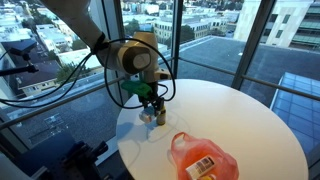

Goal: Take the box out of the plastic and put it next to the yellow bottle

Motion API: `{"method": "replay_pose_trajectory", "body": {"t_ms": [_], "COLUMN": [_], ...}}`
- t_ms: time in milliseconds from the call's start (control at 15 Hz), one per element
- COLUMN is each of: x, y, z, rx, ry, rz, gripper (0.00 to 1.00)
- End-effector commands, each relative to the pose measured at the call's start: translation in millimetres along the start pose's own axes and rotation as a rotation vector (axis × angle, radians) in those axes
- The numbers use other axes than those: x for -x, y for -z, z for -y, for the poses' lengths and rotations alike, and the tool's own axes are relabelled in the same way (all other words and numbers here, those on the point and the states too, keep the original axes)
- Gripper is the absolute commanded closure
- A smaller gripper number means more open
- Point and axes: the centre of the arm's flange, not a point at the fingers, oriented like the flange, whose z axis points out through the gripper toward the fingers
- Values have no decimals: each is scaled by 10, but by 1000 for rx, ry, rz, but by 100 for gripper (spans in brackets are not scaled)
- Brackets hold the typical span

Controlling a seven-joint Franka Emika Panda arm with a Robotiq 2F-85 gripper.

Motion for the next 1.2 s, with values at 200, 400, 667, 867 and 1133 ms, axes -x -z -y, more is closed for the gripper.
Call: {"method": "replay_pose_trajectory", "body": {"t_ms": [200, 400, 667, 867, 1133], "x": [-135, -252, -414, -488, -563], "y": [120, -5, -188, -346, -410], "z": [449, 385, 219, 156, 143], "rx": [1, -18, -100, -137, -131], "ry": [140, 167, 161, 164, 176], "rz": [-31, -33, -40, -30, -31], "gripper": [59, 59, 59, 59, 59]}}
